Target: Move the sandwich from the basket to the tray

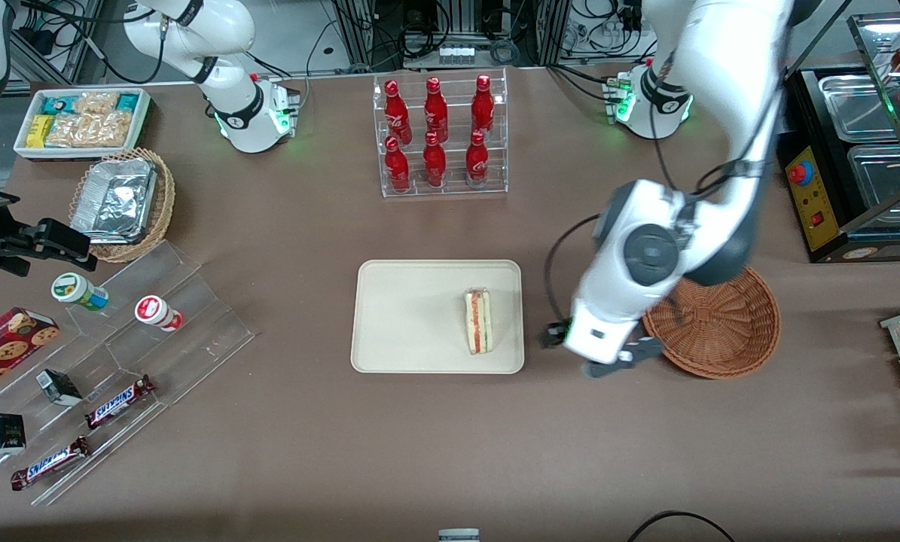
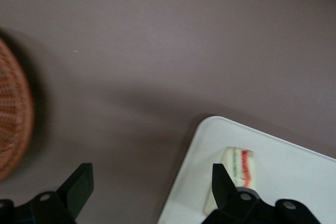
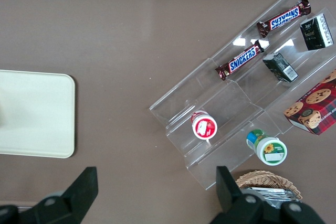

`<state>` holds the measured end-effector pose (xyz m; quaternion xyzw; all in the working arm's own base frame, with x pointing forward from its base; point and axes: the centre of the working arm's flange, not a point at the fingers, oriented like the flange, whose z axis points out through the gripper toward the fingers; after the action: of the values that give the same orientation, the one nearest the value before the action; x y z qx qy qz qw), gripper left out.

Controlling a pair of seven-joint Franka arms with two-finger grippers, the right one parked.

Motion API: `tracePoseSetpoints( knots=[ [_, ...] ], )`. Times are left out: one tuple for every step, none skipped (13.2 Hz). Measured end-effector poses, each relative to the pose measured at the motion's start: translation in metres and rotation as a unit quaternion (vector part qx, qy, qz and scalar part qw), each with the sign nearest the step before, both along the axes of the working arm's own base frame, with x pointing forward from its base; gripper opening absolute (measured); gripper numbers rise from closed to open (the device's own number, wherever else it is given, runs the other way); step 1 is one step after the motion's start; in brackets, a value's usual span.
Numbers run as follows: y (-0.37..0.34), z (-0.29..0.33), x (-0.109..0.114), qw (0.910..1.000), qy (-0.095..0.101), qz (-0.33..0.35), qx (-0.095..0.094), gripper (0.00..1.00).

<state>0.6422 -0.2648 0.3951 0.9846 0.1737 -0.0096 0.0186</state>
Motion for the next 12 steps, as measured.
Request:
tracePoseSetpoints(
  knots=[
    [0.029, 0.011, 0.005, 0.9999, 0.008, -0.006, 0.004, 1.0],
    [0.058, 0.021, 0.008, 0.9997, 0.016, -0.015, 0.006, 1.0],
    [0.087, 0.032, 0.009, 0.9995, 0.024, -0.022, 0.008, 1.0],
    [0.114, 0.044, 0.009, 0.9991, 0.031, -0.028, 0.008, 1.0],
    [0.135, 0.056, 0.007, 0.9986, 0.035, -0.037, 0.011, 1.0],
    [0.151, 0.07, 0.001, 0.9981, 0.036, -0.045, 0.018, 1.0],
    [0.164, 0.085, -0.006, 0.9978, 0.034, -0.051, 0.025, 1.0],
    [0.172, 0.1, -0.015, 0.9975, 0.031, -0.057, 0.028, 1.0],
    [0.18, 0.116, -0.027, 0.9969, 0.027, -0.068, 0.029, 1.0],
    [0.186, 0.133, -0.037, 0.9961, 0.022, -0.081, 0.029, 1.0],
    [0.19, 0.15, -0.046, 0.9948, 0.013, -0.097, 0.029, 1.0],
    [0.192, 0.167, -0.054, 0.9933, 0.003, -0.112, 0.029, 1.0]
  ],
)
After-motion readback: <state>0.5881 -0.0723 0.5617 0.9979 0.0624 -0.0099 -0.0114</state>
